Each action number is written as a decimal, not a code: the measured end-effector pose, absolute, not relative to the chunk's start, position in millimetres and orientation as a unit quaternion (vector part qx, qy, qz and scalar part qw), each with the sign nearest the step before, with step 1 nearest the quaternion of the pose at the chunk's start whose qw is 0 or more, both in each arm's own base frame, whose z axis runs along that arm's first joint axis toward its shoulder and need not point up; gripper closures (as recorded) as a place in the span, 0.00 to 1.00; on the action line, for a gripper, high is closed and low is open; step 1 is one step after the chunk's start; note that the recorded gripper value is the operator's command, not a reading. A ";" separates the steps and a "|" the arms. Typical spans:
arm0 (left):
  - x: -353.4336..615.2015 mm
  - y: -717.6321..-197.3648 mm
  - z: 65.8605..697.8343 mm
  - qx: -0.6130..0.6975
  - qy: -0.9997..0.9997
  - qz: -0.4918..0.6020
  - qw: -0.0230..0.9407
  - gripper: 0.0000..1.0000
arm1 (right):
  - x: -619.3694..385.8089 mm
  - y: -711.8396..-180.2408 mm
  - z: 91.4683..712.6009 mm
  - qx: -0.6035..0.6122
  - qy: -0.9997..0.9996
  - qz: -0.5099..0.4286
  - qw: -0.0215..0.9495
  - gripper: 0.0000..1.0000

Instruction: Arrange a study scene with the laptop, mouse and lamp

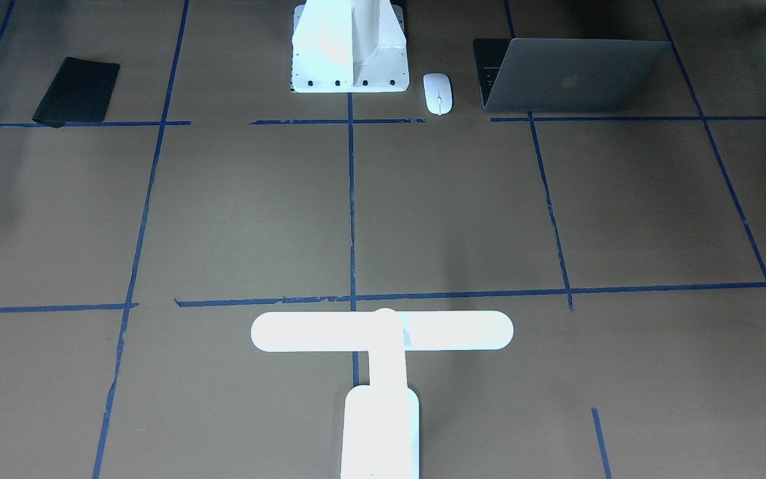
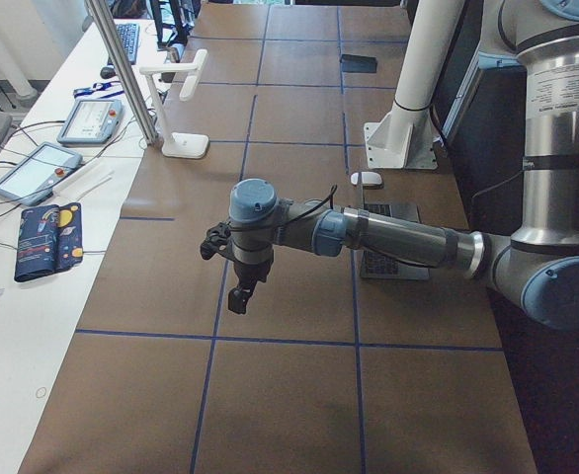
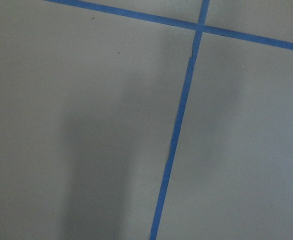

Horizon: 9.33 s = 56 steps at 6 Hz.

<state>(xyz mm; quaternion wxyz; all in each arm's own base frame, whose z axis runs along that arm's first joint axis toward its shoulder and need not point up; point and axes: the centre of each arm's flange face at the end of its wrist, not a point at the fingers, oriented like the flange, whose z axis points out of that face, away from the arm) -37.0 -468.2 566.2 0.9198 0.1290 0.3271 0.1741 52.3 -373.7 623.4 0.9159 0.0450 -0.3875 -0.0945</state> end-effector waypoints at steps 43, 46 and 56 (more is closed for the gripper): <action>310.4 -638.1 218.9 0.397 0.375 0.510 0.664 0.00 | 53.1 -373.3 626.3 0.041 -0.386 -0.091 0.917 0.00; 238.2 -564.6 304.4 0.262 0.402 0.460 0.747 0.00 | 51.2 -376.4 621.2 0.046 -0.387 -0.096 0.916 0.00; 153.1 -437.2 422.9 -0.005 0.400 0.151 0.904 0.00 | -128.8 -246.0 587.6 0.012 -0.432 0.045 0.901 0.00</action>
